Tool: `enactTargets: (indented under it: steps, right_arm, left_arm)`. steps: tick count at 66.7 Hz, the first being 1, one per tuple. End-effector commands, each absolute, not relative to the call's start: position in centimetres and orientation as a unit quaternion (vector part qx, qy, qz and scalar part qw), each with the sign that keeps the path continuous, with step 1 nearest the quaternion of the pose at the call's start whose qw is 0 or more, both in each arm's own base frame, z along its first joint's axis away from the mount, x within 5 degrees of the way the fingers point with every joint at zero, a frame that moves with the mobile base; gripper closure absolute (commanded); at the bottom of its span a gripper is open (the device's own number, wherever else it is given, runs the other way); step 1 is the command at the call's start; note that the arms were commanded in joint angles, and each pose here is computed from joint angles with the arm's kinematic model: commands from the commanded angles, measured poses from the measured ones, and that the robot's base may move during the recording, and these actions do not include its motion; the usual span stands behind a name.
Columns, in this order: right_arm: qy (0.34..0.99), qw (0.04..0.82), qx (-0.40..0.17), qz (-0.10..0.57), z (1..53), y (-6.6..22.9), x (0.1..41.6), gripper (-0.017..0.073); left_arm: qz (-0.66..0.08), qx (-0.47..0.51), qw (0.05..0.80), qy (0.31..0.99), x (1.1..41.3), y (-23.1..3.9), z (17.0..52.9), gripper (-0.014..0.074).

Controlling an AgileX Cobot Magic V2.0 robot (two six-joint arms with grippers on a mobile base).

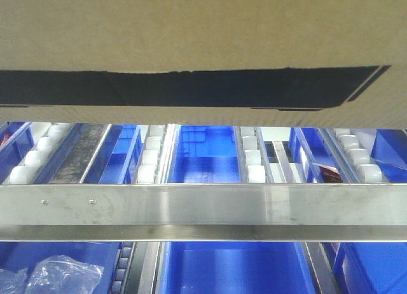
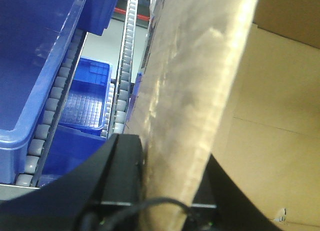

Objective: Grab box from left shelf to table start
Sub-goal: 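Lift the box with both grippers and pull it off the shelf, then hold the box with both grippers while the base turns away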

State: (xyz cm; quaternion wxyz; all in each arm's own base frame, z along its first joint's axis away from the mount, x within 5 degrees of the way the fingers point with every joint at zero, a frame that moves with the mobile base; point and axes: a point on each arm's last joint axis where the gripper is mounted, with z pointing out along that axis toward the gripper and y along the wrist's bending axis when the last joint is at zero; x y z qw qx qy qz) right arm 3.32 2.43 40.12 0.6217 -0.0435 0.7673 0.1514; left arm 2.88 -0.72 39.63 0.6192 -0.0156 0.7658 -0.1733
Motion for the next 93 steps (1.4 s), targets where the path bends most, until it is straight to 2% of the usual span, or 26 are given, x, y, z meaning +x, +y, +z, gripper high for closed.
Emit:
enactTargets:
  steps: [1,93]
  right_arm:
    - [0.702,0.699,-0.024,0.132,42.6,1.84,3.54,0.0501]
    - [0.702,0.699,-0.024,0.132,42.6,1.84,3.54,0.0501]
  left_arm:
    - [-0.179,0.022,0.688,0.703,2.26,-0.79,42.02,0.0685]
    - [-0.178,0.023,0.682,0.709,2.57,-0.87,41.69,0.0685]
